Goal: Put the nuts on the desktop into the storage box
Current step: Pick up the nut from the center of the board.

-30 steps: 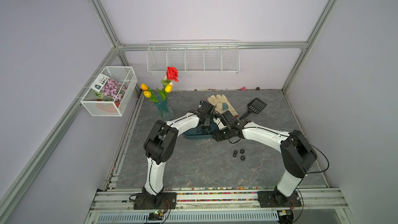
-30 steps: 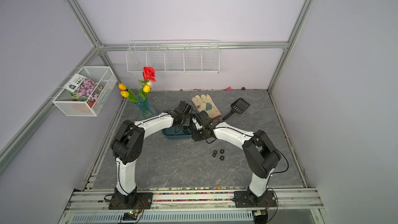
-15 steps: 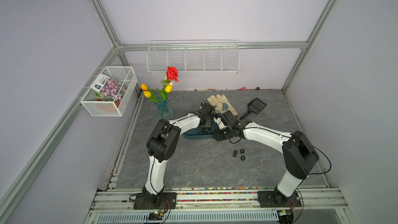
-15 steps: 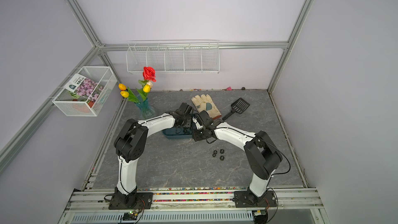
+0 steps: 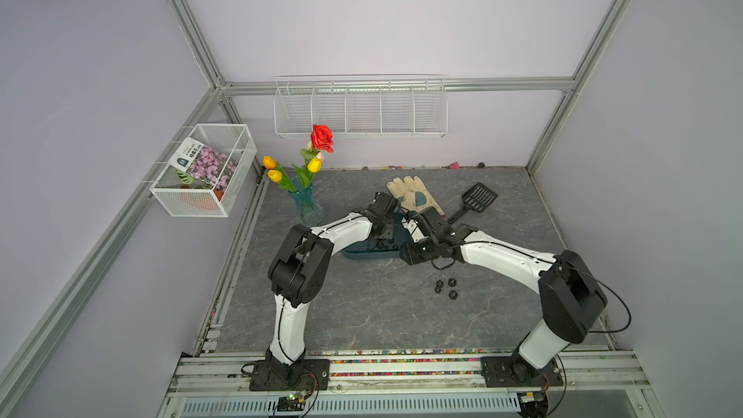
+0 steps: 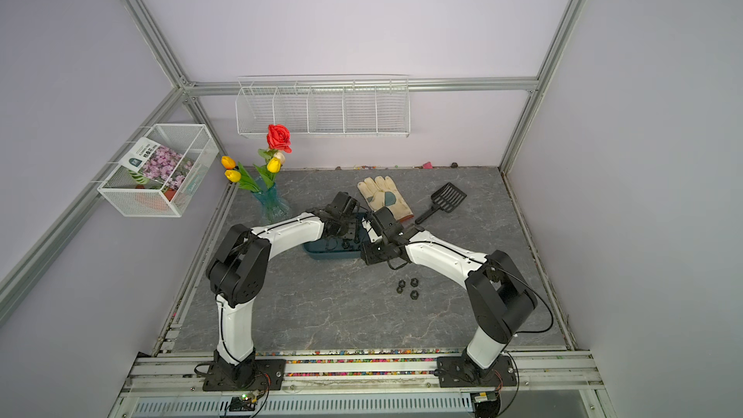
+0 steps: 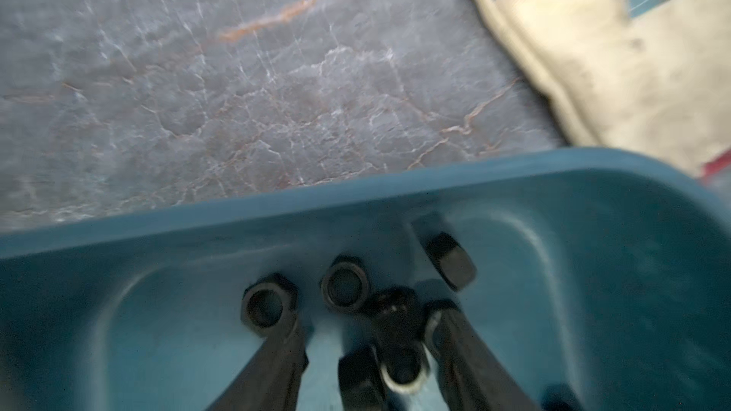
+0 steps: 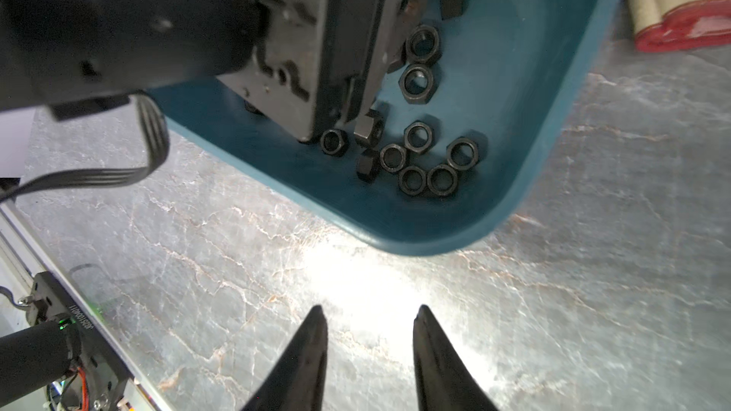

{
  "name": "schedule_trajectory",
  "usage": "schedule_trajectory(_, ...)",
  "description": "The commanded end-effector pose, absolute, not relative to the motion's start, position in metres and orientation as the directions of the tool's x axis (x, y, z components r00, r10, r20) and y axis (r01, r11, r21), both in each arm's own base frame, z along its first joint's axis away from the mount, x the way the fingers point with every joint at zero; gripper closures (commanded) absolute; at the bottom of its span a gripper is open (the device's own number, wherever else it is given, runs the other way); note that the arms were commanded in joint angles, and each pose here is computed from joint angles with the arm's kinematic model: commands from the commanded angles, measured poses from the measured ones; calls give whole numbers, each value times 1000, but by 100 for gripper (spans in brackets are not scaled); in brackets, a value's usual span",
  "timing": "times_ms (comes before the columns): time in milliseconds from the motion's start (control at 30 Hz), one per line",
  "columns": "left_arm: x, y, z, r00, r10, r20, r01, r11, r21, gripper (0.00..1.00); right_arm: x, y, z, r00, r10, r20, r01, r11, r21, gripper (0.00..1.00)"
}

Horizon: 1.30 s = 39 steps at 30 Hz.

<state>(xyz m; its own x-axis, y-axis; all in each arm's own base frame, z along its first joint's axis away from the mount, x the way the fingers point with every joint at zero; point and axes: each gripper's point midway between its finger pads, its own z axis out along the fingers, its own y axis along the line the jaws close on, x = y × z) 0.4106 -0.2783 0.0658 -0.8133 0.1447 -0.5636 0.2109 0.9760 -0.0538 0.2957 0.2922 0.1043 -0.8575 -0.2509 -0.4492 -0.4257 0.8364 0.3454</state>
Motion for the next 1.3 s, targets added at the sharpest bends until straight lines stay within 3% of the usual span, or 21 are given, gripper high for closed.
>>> schedule_trajectory(0, 403, -290, 107, -765, 150, -627, 248, 966, -70, 41, 285, 278, 114, -856, -235, -460, -409, 853, 325, 61)
schedule_trajectory(267, 373, -309, 158, -709, 165, -685, 305, 948, -88, 39, 265, 233, 114, -877, -185, -444, -315, 919, 238, 60)
schedule_trajectory(533, 333, -327, 179, -686, 177, -705, 380, 914, -140, 37, 243, 180, 96, -910, -103, -402, -160, 981, 111, 56)
schedule_trajectory(800, 277, -350, 171, -667, 247, -703, 491, 855, -166, 37, 229, 144, 77, -924, -16, -382, -38, 998, 49, 50)
schedule_trajectory(1267, 191, -369, 143, -589, 395, -705, 692, 698, -187, 36, 229, 136, 36, -950, 37, -311, 14, 997, 77, 52)
